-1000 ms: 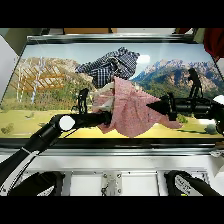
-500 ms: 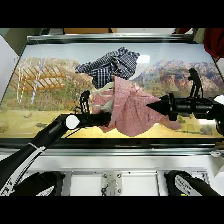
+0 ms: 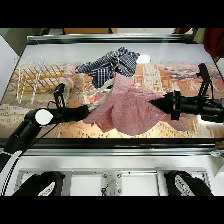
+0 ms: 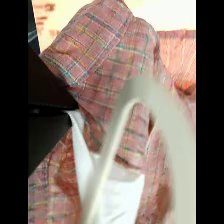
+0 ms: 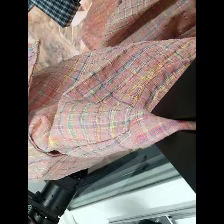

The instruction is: Fold the clothes and pants, and hang the long-sleeved shirts on hangers.

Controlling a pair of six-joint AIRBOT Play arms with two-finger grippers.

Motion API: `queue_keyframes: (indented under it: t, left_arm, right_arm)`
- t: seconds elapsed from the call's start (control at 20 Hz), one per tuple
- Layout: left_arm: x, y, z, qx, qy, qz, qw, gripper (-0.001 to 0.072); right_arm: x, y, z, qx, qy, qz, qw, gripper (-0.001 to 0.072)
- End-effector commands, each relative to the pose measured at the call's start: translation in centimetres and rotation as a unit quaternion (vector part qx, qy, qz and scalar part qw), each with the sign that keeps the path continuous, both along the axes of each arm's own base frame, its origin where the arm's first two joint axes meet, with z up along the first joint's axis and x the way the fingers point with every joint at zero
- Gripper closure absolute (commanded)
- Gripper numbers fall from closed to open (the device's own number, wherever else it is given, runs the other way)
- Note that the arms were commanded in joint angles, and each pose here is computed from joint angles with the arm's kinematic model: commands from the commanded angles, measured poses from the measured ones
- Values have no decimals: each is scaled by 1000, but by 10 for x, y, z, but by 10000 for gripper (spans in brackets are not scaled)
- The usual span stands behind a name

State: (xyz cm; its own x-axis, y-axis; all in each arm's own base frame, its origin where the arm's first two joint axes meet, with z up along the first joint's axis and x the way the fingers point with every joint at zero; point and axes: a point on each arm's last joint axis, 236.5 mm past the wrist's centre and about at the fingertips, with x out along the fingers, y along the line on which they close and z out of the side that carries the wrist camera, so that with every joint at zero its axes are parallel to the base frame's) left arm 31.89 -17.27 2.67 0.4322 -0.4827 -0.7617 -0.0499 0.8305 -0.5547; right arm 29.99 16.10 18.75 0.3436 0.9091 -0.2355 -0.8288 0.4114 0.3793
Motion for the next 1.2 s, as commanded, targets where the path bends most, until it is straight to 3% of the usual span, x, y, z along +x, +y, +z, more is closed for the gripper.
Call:
queue_keyframes:
  t: [0.0,0.3,0.6,0.95,1.15]
  left_arm:
    - [4,26,-1,15,2,12,1000,697]
    - [12,46,-13,25,16,30,999,697]
    - [28,67,24,30,-21,39,999,697]
    - [28,29,125,36,-101,-63,992,697]
    - [12,19,177,97,-144,-120,977,697]
  right_arm:
    - [-15,5,10,1,-3,14,1000,708]
    - [-30,9,10,0,3,43,999,708]
    - [-33,1,-17,-53,29,41,997,708]
    - [-34,2,-33,-49,41,41,997,708]
    - [-31,12,-31,18,29,31,999,709]
